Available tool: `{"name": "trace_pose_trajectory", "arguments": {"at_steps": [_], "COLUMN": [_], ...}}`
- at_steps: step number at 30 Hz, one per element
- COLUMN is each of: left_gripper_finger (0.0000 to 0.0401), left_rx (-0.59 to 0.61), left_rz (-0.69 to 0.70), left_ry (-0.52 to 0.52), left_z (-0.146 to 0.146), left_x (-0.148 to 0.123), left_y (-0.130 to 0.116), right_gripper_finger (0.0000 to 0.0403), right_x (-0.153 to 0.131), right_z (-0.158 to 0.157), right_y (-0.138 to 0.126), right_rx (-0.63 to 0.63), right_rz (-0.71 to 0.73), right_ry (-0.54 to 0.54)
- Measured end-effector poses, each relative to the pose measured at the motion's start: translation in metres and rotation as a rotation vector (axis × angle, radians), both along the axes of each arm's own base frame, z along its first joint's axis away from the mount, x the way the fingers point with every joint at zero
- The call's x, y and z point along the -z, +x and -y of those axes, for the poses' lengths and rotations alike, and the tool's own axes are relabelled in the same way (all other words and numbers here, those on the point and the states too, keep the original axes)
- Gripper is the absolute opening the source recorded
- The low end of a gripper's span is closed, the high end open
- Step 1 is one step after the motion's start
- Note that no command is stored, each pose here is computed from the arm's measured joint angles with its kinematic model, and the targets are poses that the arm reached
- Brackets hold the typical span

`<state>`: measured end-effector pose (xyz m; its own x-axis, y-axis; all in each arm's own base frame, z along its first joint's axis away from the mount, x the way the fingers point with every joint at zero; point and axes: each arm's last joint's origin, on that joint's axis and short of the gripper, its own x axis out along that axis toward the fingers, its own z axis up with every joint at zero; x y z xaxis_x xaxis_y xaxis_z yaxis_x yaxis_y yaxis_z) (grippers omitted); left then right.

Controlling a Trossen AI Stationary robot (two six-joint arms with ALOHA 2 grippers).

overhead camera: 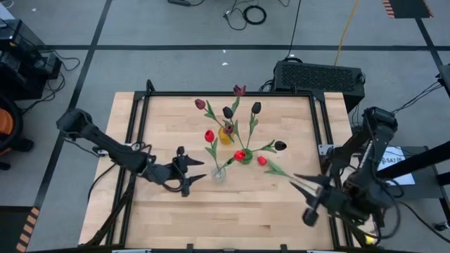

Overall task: Sort flowers into vase by color
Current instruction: Put the orange flower in the transparent flower vase

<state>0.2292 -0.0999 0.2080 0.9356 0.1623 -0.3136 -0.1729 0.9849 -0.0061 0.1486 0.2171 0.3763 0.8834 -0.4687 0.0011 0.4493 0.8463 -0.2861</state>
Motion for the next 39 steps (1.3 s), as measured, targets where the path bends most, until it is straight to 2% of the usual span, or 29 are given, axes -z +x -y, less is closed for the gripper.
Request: {"name": "trace_pose_trajectory", "arguments": {"at_steps": [4,6,11,13,18,21,24,30,34,39], "left_gripper_finger": [0.0226,0.0226,0.0226,0.0226,0.0226,0.0226,0.0226,0.0226,0.0226,0.0226], "left_rx": [0.025,0.037,0.052,0.053,0.053,0.053,0.052,0.052,0.052,0.052], "left_rz": [-0.004,0.013,0.018,0.017,0.011,0.007,0.004,0.0,-0.001,-0.001], "left_ry": [-0.024,-0.039,-0.043,-0.043,-0.039,-0.037,-0.037,-0.035,-0.035,-0.035], "left_z": [0.004,0.006,0.009,0.009,0.009,0.009,0.009,0.009,0.009,0.009], "left_x": [-0.007,-0.01,-0.012,-0.012,-0.012,-0.011,-0.011,-0.01,-0.01,-0.01], "left_y": [-0.011,-0.013,-0.016,-0.016,-0.016,-0.016,-0.017,-0.017,-0.017,-0.017], "right_gripper_finger": [0.0102,0.0102,0.0102,0.0102,0.0102,0.0102,0.0102,0.0102,0.0102,0.0102], "right_x": [0.002,0.009,0.04,0.055,0.083,0.099,0.112,0.132,0.161,0.193], "right_z": [-0.01,-0.013,-0.011,-0.005,0.019,0.039,0.054,0.068,0.073,0.079], "right_y": [-0.013,-0.014,-0.003,0.004,0.026,0.033,0.029,0.01,0.0,-0.004], "right_rx": [-0.061,-0.069,-0.041,-0.075,-0.187,-0.162,-0.076,0.142,0.186,0.185], "right_rz": [0.038,0.038,0.042,0.023,-0.189,-0.392,-0.569,-0.732,-0.881,-0.912], "right_ry": [0.079,0.08,0.089,0.118,0.308,0.433,0.534,0.597,0.673,0.726]}}
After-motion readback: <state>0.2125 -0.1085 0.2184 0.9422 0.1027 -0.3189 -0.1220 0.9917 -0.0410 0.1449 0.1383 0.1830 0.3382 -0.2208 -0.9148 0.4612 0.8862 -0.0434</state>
